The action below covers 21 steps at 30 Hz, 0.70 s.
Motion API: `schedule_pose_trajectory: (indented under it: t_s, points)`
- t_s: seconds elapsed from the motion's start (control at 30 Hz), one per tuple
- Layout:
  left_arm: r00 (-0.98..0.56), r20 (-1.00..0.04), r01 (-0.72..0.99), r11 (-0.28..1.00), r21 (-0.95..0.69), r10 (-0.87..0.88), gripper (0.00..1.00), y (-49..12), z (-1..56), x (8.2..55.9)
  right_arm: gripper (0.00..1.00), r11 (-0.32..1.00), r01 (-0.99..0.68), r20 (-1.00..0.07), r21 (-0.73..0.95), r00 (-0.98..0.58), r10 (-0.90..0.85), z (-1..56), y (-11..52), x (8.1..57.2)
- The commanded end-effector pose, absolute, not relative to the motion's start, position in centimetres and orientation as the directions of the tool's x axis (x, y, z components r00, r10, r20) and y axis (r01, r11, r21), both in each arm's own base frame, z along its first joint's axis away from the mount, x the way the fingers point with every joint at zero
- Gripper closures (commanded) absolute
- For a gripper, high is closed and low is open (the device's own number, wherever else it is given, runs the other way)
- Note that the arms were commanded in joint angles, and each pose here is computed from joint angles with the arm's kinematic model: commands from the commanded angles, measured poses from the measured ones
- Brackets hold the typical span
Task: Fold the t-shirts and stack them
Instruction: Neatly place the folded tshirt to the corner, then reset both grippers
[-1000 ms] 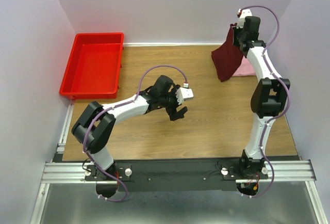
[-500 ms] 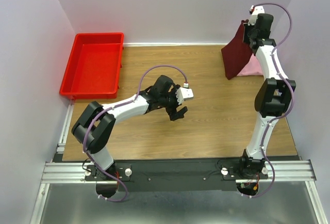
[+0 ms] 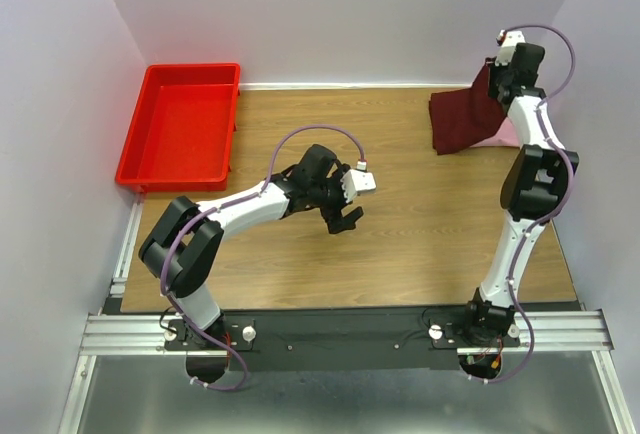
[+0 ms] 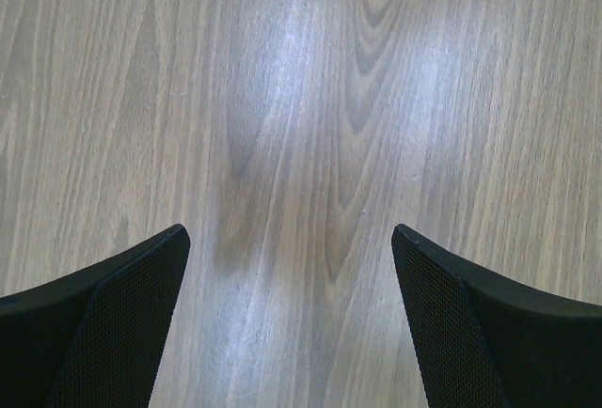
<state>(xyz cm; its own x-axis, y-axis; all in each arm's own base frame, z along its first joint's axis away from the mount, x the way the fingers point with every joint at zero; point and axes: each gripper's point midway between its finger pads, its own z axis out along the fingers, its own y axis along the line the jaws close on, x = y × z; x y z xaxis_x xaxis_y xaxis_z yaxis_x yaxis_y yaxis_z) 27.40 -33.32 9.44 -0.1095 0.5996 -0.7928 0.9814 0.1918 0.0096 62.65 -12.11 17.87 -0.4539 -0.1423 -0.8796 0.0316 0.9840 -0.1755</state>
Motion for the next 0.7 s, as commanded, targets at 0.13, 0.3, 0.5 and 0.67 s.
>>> schedule_pose_trajectory:
  t_s: [0.13,0.3,0.5,0.67]
  points:
    - [-0.102,-0.794,0.972,0.23,0.048,0.599,0.04,-32.4,11.3,28.1,0.08,0.935,0.181,-0.863,-0.306,-0.468,-0.192,15.8,-18.4,63.7]
    - [-0.153,-0.825,0.958,0.286,0.011,0.544,0.04,-31.3,13.6,29.1,0.0,0.935,0.189,-0.897,-0.3,-0.39,-0.209,20.9,-18.6,63.4]
    - [-0.244,-0.865,0.921,0.383,-0.066,0.438,0.04,-29.3,17.2,31.6,0.0,0.96,0.098,-0.926,-0.261,-0.306,-0.22,26.2,-15.8,61.5]
    - [-0.251,-0.896,0.888,0.455,-0.063,0.365,0.04,-26.3,21.9,35.1,0.0,0.99,-0.006,-0.941,-0.143,-0.308,-0.138,28.8,-12.3,58.5]
